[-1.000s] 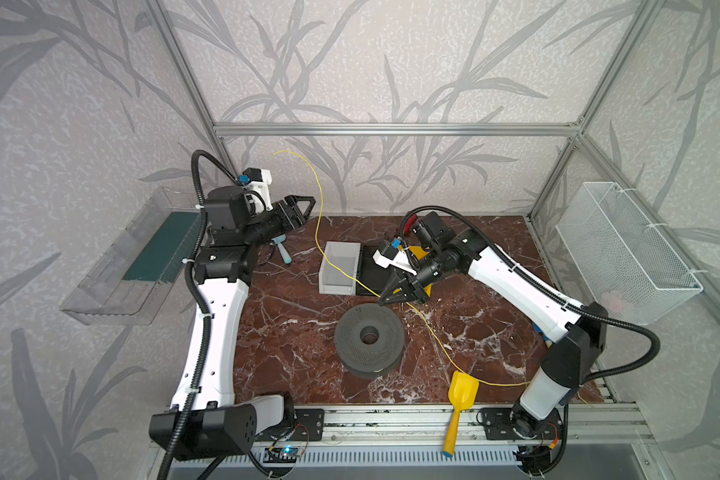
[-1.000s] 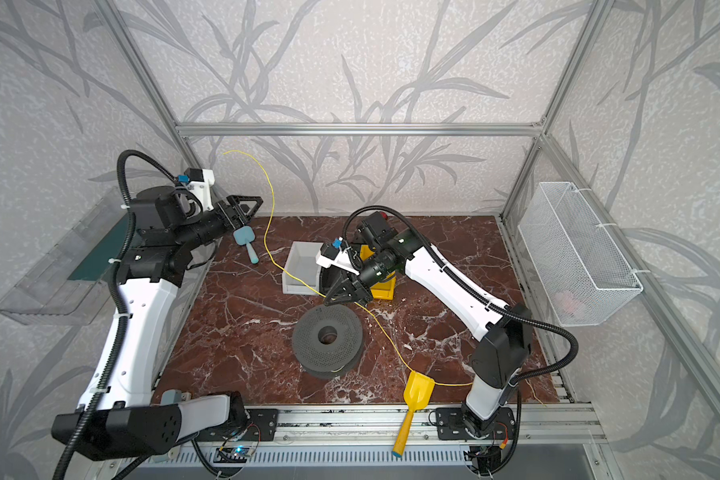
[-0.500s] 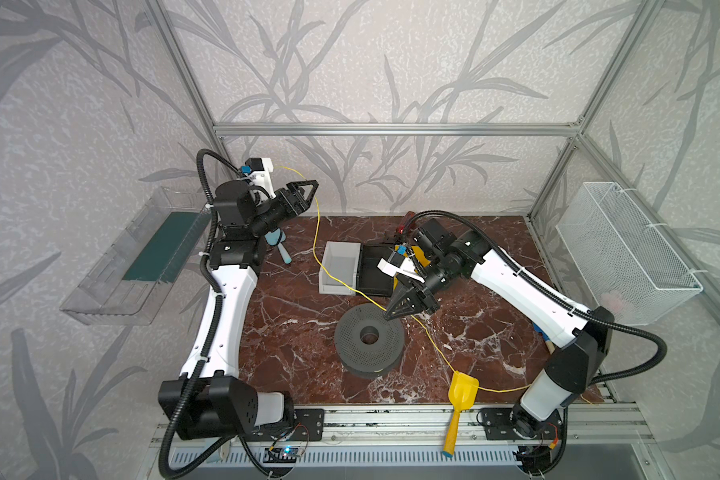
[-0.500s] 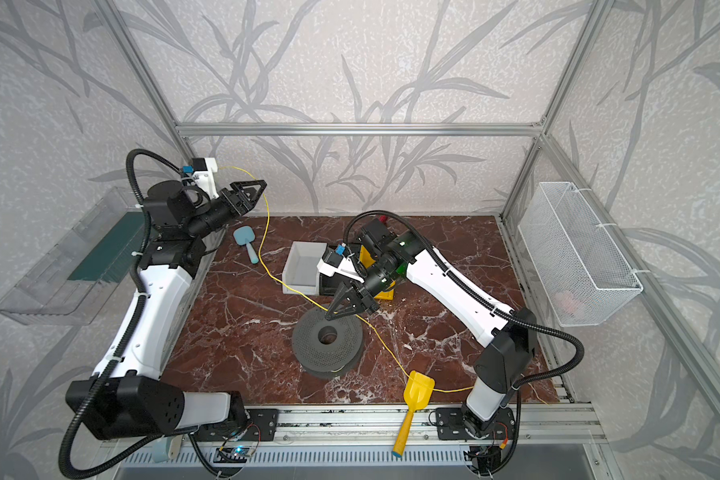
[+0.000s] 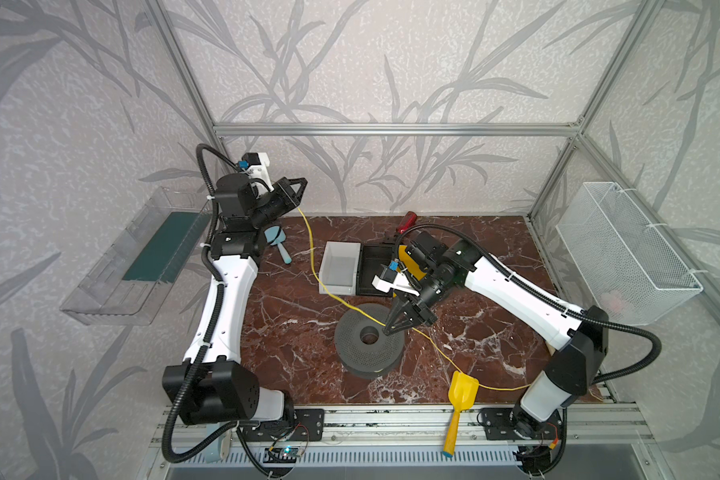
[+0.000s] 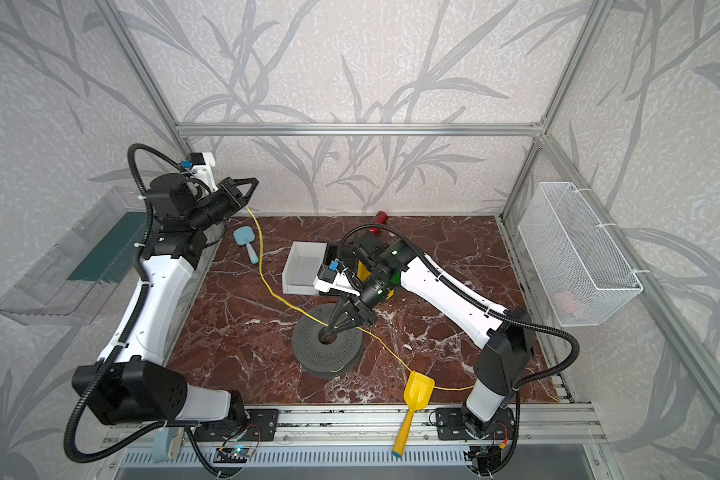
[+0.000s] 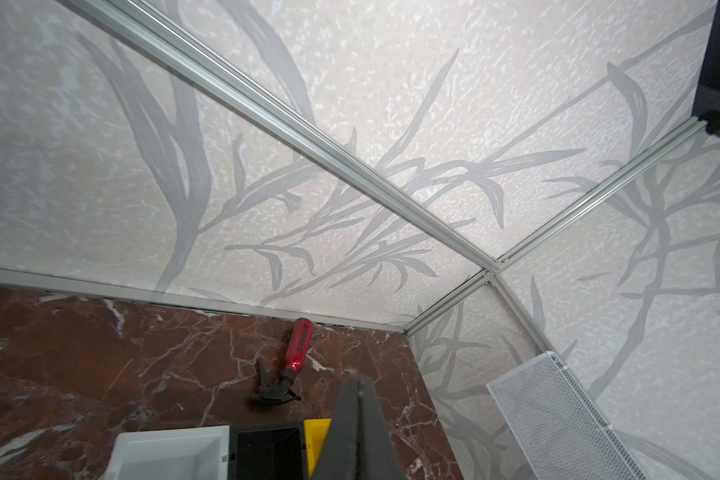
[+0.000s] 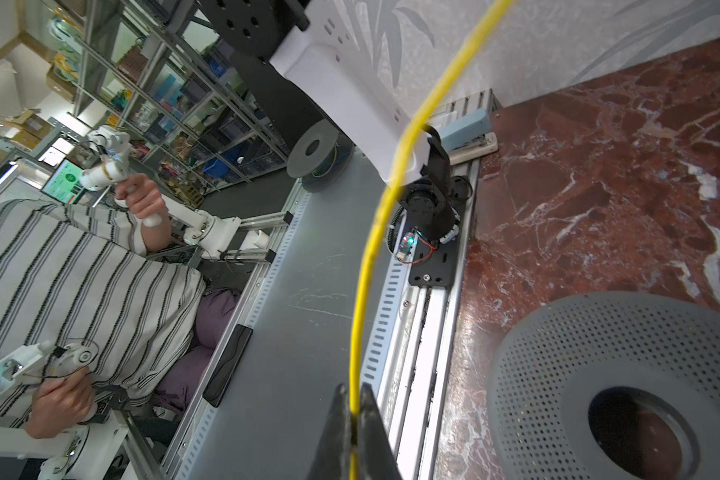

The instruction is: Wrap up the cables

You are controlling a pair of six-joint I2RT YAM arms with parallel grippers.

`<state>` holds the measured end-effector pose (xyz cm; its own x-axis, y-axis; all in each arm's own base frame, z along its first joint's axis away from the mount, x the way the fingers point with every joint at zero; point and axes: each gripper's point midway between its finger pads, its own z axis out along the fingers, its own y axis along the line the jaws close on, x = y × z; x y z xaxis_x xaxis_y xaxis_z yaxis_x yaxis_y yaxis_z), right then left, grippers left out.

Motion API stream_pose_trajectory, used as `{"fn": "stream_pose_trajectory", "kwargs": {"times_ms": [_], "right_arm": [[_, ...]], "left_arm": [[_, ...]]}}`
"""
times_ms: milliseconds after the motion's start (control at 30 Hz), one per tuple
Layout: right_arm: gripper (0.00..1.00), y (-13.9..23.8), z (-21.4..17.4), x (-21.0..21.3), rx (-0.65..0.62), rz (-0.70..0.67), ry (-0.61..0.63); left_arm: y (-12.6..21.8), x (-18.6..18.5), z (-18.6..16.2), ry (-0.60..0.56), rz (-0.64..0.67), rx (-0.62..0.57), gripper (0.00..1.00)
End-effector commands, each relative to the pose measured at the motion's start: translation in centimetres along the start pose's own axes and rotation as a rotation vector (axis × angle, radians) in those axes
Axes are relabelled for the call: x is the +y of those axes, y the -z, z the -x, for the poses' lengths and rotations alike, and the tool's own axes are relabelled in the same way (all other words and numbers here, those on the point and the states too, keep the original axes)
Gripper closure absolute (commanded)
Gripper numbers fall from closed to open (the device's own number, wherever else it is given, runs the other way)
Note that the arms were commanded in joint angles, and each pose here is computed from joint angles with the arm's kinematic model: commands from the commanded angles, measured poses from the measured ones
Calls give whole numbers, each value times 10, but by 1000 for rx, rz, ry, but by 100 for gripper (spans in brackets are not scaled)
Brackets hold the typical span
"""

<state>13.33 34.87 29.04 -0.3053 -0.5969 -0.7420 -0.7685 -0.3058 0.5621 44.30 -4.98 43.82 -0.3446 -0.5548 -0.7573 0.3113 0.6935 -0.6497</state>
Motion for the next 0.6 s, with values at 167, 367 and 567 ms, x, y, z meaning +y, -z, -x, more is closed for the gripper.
{"fn": "stream_pose_trajectory", "kwargs": {"times_ms": [167, 367, 567], "right_arm": [[100, 34, -20, -79, 118, -400, -74], [100, 95, -24, -153, 159, -752, -110], [100, 149, -43, -214, 330, -1109, -138]], "left_arm": [[37, 0, 23, -3, 75, -56, 100], [49, 3, 0, 66, 95, 44, 100], [36, -2, -85, 127, 118, 208, 100]]}}
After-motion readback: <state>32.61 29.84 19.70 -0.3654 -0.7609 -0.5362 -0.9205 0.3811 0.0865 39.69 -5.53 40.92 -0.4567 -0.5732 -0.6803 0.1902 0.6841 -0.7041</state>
